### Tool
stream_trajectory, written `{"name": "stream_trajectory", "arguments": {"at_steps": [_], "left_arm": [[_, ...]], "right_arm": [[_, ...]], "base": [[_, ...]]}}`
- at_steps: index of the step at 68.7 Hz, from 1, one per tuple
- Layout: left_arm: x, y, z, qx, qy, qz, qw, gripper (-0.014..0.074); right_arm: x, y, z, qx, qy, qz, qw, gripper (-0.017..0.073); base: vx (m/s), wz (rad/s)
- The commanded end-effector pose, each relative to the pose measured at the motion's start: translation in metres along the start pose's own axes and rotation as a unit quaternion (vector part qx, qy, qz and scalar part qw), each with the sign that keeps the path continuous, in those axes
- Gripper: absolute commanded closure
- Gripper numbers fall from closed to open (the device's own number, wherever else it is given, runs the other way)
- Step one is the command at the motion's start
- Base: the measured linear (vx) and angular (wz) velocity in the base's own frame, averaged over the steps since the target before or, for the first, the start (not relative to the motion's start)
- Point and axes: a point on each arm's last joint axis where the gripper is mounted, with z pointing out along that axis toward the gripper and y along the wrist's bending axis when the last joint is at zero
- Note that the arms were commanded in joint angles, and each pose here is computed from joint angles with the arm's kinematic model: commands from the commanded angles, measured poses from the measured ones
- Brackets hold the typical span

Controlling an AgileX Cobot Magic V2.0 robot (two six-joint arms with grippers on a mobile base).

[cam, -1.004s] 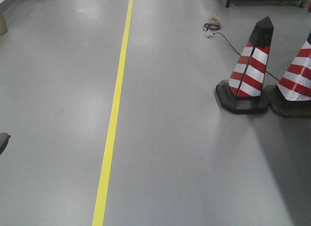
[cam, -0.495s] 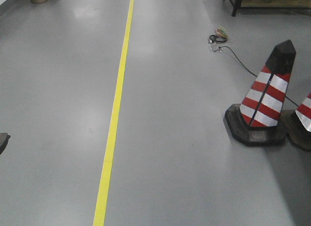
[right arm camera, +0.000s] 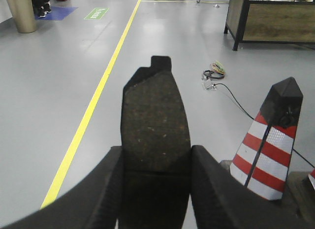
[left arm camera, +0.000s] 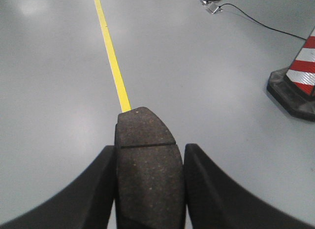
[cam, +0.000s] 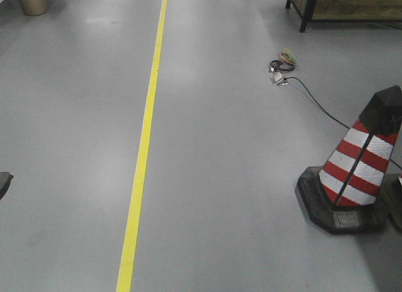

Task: Move and align brake pads A on conveyor
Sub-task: 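Drive the base away from the table holding both pads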

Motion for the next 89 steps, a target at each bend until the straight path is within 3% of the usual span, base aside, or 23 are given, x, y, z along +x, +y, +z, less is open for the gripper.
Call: {"name": "stream_trajectory", "arguments": {"at_steps": [1, 45, 89], "left_arm": [[-0.0162, 0.0016, -0.0037, -0.007, -0.054, -0.005, 0.998, 0.0484], [-0.0162, 0.0016, -0.0037, -0.007, -0.054, -0.005, 0.998, 0.0484], [-0.0162, 0.0016, -0.0037, -0.007, -0.054, -0.005, 0.998, 0.0484]], "right_arm": [[-0.018, -0.0018, -0.0033, 0.01, -0.058, -0.004, 0.998, 0.0564], [-0.018, -0.0018, -0.0033, 0.01, -0.059, -0.004, 0.998, 0.0564], [-0.018, -0.0018, -0.0033, 0.01, -0.058, -0.004, 0.998, 0.0564]], "base": [[0.49, -0.05], [0.39, -0.16], [0.27, -0.76]]}}
